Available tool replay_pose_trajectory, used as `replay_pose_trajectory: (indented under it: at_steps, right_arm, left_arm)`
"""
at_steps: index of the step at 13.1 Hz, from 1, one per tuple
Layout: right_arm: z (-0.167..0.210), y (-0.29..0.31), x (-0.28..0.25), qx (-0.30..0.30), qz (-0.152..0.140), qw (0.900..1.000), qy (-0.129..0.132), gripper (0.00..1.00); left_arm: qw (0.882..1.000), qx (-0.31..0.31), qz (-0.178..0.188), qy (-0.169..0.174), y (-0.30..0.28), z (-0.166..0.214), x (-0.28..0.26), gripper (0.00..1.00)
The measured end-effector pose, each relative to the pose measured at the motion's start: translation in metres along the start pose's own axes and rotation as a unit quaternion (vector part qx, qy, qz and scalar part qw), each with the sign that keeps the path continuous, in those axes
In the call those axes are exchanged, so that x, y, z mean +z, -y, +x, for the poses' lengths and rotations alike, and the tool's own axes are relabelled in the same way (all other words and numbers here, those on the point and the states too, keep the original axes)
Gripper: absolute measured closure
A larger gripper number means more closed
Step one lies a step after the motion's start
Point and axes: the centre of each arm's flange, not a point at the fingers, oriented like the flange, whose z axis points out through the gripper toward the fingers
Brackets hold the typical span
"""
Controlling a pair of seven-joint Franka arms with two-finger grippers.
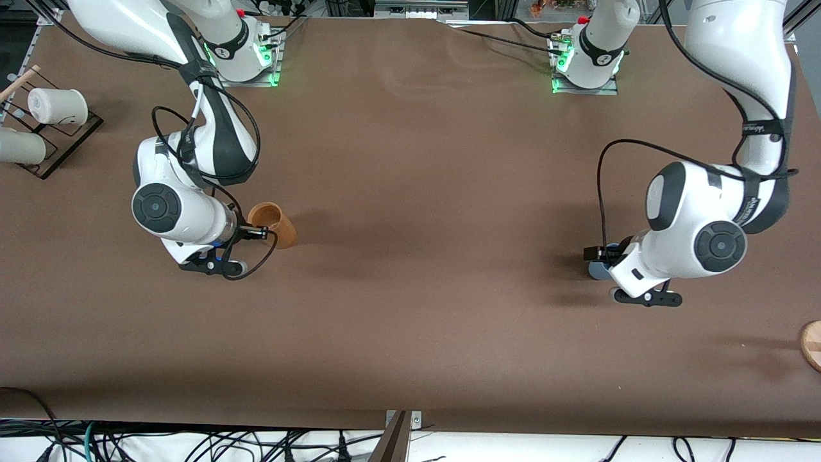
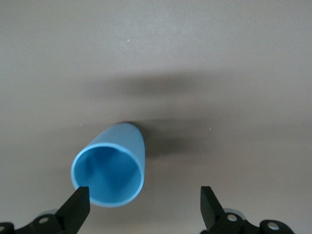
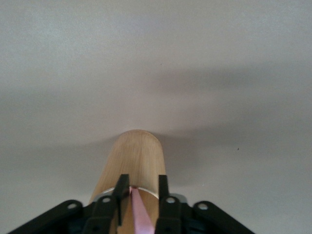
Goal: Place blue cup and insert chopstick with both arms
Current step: 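Lift the chopstick with the right gripper while the left gripper carries the cup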
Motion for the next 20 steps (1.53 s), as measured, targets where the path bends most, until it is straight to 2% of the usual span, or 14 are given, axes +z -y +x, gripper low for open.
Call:
replay_pose_trajectory:
  at_steps: [1, 2, 6, 11, 14, 15, 17, 20]
  right_arm:
    - [-0.001, 0.0, -0.001, 0.0, 0.0, 1.0, 0.002, 0.89]
    - [-0.001, 0.0, -0.003, 0.0, 0.0, 1.0, 0.001, 0.92]
    - [-0.004, 0.001, -0.041, -0.002, 0.0, 1.0, 0.005, 0.92]
    - [-0.022, 0.004, -0.164, -0.013, 0.003, 1.0, 0.001, 0.92]
    - [-0.045, 0.012, -0.225, -0.028, 0.006, 1.0, -0.002, 0.92]
    - [-0.052, 0.014, -0.241, -0.033, 0.009, 0.999, -0.006, 0.92]
    - [-0.06, 0.021, -0.258, -0.041, 0.014, 0.999, -0.015, 0.92]
    - [-0.057, 0.023, -0.254, -0.043, 0.013, 0.999, -0.012, 0.92]
  left_arm:
    - [1.0, 0.001, 0.0, -0.005, -0.001, 0.0, 0.009, 0.0]
    - [1.0, 0.0, 0.0, -0.007, -0.001, -0.001, 0.018, 0.0]
    - [1.0, 0.006, 0.013, -0.012, 0.002, -0.006, 0.04, 0.0]
    - [1.0, 0.008, 0.014, -0.023, 0.005, -0.026, 0.06, 0.0]
    - [0.999, 0.008, 0.012, -0.045, 0.006, -0.033, 0.082, 0.03]
    - [0.999, 0.007, 0.012, -0.048, 0.007, -0.034, 0.087, 0.12]
    - [0.999, 0.005, 0.011, -0.049, 0.01, -0.035, 0.087, 0.37]
    - [0.999, -0.001, 0.011, -0.053, 0.016, -0.035, 0.083, 0.7]
